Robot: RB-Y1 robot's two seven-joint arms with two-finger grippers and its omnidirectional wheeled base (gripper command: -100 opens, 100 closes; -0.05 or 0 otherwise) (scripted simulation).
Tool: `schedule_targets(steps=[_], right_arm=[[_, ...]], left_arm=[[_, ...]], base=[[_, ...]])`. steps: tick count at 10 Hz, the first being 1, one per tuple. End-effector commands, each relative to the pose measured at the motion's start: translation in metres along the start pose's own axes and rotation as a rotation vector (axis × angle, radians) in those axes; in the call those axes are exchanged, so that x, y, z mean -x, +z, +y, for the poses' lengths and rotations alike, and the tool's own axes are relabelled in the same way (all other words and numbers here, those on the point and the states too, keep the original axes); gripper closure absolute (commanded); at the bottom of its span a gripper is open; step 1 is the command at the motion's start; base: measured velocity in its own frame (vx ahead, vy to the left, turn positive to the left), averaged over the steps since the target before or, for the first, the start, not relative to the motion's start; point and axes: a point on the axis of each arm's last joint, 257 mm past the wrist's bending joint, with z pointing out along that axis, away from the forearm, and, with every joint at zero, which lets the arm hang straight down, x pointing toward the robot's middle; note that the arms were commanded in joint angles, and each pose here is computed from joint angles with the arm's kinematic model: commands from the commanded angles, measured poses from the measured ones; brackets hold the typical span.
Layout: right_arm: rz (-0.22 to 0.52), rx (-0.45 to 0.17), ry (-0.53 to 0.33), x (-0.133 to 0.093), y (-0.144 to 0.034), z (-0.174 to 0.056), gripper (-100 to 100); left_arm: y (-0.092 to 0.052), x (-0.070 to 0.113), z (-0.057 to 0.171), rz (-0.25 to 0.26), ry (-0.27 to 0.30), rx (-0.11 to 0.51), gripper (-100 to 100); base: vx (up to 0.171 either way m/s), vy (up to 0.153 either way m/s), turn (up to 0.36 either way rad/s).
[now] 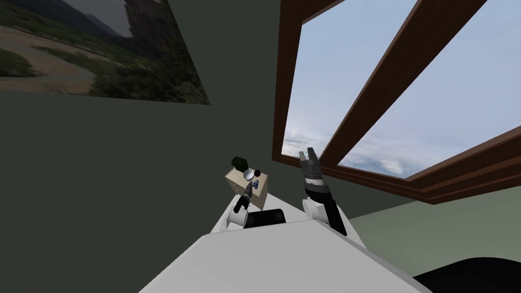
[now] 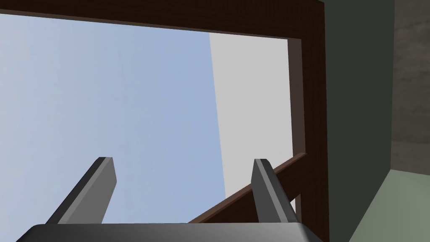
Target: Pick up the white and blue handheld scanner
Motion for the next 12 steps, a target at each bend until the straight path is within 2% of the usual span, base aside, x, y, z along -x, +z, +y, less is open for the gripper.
schedule_targets(steps=[1, 2, 3, 4, 6, 7, 9, 10, 11, 12], right_arm=[[0.000, 0.000, 0.000, 0.000, 0.000, 0.000, 0], [0.000, 0.000, 0.000, 0.000, 0.000, 0.000, 0], [0.000, 0.000, 0.000, 0.000, 0.000, 0.000, 0], [0.000, 0.000, 0.000, 0.000, 0.000, 0.000, 0], [0.000, 0.000, 0.000, 0.000, 0.000, 0.000, 0], [0.000, 0.000, 0.000, 0.000, 0.000, 0.000, 0], [0.000, 0.000, 0.000, 0.000, 0.000, 0.000, 0], [0.000, 0.000, 0.000, 0.000, 0.000, 0.000, 0], [0.000, 0.000, 0.000, 0.000, 0.000, 0.000, 0], [0.000, 0.000, 0.000, 0.000, 0.000, 0.000, 0]], left_arm=[[0.002, -0.012, 0.003, 0.009, -0.022, 0.012, -100], [0.001, -0.008, 0.002, 0.005, -0.014, 0.007, -100], [0.001, -0.009, 0.002, 0.006, -0.015, 0.008, 0], [0.013, -0.003, -0.010, -0.001, -0.017, -0.015, -100], [0.016, -0.003, 0.000, 0.000, -0.011, 0.008, -100], [0.027, 0.002, -0.018, -0.005, -0.014, -0.026, -100], [0.029, 0.003, -0.003, -0.005, -0.009, 0.008, -100], [0.039, 0.007, -0.023, -0.010, -0.015, -0.031, -100], [0.042, 0.007, -0.027, -0.007, -0.008, -0.032, -100], [0.042, 0.007, -0.009, -0.009, -0.009, 0.003, -100]], base=[[-0.006, 0.017, -0.049], [0.000, 0.000, 0.000], [0.000, 0.000, 0.000], [-0.041, 0.003, -0.016], [-0.032, 0.002, -0.008], [-0.044, 0.004, -0.014], [-0.031, 0.005, -0.008], [-0.040, 0.000, -0.018], [-0.041, 0.002, -0.010], [-0.017, 0.002, 0.000]])
